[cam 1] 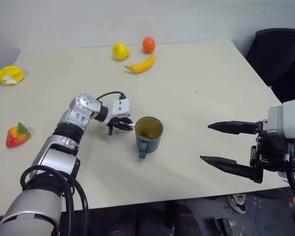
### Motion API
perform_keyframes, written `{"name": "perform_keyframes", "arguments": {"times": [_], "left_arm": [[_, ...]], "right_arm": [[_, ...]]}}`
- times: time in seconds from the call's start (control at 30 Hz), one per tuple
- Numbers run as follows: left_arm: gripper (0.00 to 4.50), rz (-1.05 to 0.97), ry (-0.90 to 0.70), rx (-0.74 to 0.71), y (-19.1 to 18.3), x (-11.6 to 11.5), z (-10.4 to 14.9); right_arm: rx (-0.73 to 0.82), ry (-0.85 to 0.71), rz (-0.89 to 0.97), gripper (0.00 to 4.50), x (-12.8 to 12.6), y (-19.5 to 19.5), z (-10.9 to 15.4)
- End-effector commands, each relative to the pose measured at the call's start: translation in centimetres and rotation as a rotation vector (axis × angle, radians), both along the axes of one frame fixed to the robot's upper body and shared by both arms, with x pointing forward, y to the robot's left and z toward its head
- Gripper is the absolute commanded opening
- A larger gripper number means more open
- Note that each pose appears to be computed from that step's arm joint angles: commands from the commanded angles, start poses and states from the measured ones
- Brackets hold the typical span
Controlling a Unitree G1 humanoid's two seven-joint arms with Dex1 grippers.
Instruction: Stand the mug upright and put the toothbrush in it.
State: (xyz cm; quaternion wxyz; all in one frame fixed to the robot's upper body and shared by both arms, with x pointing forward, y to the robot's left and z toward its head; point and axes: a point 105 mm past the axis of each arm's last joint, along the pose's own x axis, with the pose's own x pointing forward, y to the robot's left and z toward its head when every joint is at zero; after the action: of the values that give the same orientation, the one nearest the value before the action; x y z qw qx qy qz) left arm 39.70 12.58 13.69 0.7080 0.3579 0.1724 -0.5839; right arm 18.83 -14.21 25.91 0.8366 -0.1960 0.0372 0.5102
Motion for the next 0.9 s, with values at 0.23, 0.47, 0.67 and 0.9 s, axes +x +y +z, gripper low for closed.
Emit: {"name": "perform_keyframes", "arguments": {"times": [0.23,0.47,0.67,0.9], "left_arm": [[0.21,0.254,-0.041,-0.532,1.1,2.0,7.9],[0.21,0.112,0.085,-1.026,-2.0,-1.8,15.9],[0.21,-0.023,0.232,-1.099,-5.1,-6.6,16.0],[0.21,0.014,0.21,-1.11,-6.7,-7.1,13.8]], "right_arm": [[-0.005,-0.007,0.012,4.47,0.3,0.1,-0.3],[-0.013,-0.025,0.009,4.47,1.0,0.1,-0.3],[-0.014,-0.021,0.018,4.47,1.2,0.1,-0.5],[0.02,-0.014,0.028,4.47,1.1,0.6,-0.4]]}}
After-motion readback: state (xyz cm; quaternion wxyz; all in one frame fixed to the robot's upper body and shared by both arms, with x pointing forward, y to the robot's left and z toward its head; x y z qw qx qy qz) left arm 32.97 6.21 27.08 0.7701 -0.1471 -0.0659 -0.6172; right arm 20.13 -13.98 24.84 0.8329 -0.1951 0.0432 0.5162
